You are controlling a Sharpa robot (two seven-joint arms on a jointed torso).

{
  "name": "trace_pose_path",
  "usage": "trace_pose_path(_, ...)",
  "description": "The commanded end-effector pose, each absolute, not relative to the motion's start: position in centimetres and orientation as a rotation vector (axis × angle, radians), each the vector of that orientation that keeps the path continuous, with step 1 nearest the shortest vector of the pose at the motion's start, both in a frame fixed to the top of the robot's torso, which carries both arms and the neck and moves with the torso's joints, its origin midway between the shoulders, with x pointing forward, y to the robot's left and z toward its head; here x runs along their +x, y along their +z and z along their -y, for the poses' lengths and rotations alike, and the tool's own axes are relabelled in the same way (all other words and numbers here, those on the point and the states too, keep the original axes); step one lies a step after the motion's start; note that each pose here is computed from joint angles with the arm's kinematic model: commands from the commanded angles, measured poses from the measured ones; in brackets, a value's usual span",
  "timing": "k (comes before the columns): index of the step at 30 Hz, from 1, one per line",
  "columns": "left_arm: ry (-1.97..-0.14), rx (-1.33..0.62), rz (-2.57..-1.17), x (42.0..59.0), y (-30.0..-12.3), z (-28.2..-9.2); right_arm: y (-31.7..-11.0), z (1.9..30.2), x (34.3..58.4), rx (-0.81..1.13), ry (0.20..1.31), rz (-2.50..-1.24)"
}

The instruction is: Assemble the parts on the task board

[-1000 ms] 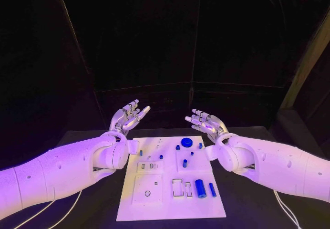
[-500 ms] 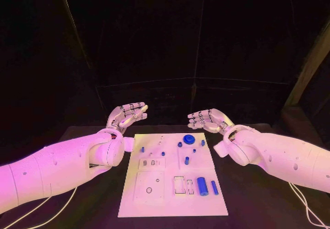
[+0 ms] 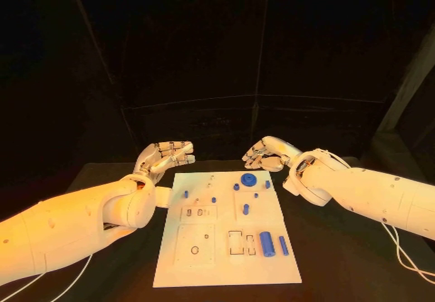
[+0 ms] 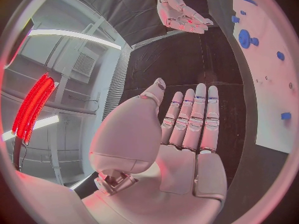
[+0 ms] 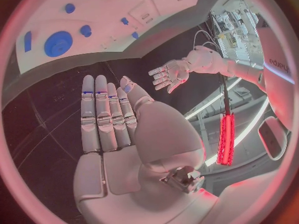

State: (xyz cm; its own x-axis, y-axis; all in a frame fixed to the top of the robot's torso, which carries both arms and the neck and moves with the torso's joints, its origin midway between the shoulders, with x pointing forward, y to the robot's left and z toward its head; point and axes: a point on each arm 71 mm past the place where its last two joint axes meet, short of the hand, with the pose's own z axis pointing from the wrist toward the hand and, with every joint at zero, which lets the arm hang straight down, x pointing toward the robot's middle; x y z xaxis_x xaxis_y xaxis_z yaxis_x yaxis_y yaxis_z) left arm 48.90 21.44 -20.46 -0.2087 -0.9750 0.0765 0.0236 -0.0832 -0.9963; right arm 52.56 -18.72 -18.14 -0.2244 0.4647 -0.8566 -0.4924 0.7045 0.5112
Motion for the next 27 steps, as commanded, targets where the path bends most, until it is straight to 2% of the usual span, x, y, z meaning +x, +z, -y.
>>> trace_pose_path(1,-1.530,-1.112,-1.308,48.3,-19.8,-20.9,-17.9,18.2,52.5,-0.239,0.684,-1.565)
trace_pose_path(12,-1.615,-1.064,-1.292,47.2,-17.4,-20.8,-18.0,17.1,52.6,-0.377,0.529,-1.625)
trace_pose_path(27,-1.648,-1.054,-1.308,47.2,-16.9,-20.0,-18.7,16.3,53.5,-0.423,0.458,-1.700)
